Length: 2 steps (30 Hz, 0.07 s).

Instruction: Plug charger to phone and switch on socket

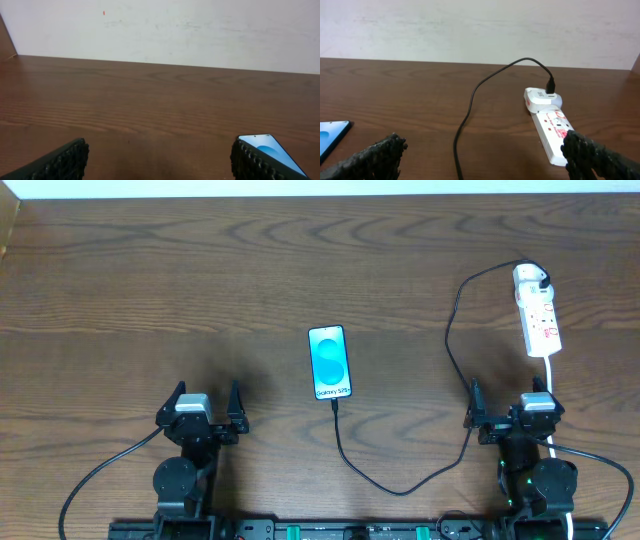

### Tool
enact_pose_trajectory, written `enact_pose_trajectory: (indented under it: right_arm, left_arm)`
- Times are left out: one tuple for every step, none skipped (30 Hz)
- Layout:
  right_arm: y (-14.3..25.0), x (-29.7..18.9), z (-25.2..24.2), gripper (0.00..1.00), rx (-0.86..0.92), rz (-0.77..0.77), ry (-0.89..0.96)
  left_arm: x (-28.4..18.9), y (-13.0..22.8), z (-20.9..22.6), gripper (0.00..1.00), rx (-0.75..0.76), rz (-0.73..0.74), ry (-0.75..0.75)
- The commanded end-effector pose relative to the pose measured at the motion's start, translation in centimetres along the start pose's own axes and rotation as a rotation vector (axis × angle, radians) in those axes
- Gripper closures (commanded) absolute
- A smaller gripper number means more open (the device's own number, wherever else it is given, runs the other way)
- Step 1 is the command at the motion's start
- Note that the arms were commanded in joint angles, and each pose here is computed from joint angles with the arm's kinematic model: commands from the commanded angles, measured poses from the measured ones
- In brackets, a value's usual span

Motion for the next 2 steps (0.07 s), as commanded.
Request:
enact_pose_trajectory:
  right_arm:
    - [-0.03,-0.05,-0.01,0.01,0.006,-0.005,0.007]
    - [-0.02,-0.05,-0.01,0.01,0.006,-0.005,0.007]
  left_arm:
    - [0.09,1.22,0.31,0.09,-0.005,0.048,-0.029]
    - [0.09,1.22,0.31,0.09,-0.005,0.048,-0.029]
Point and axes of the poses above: each gripper's point midway between its finger pads, its own x axis out along the fingers, its own z axis along the line the jaws close on, y = z × x, the point moved 8 cm from there along -x, back along the fingers, and after that the axes turned 4 degrees about x, right-handed, at the moved point
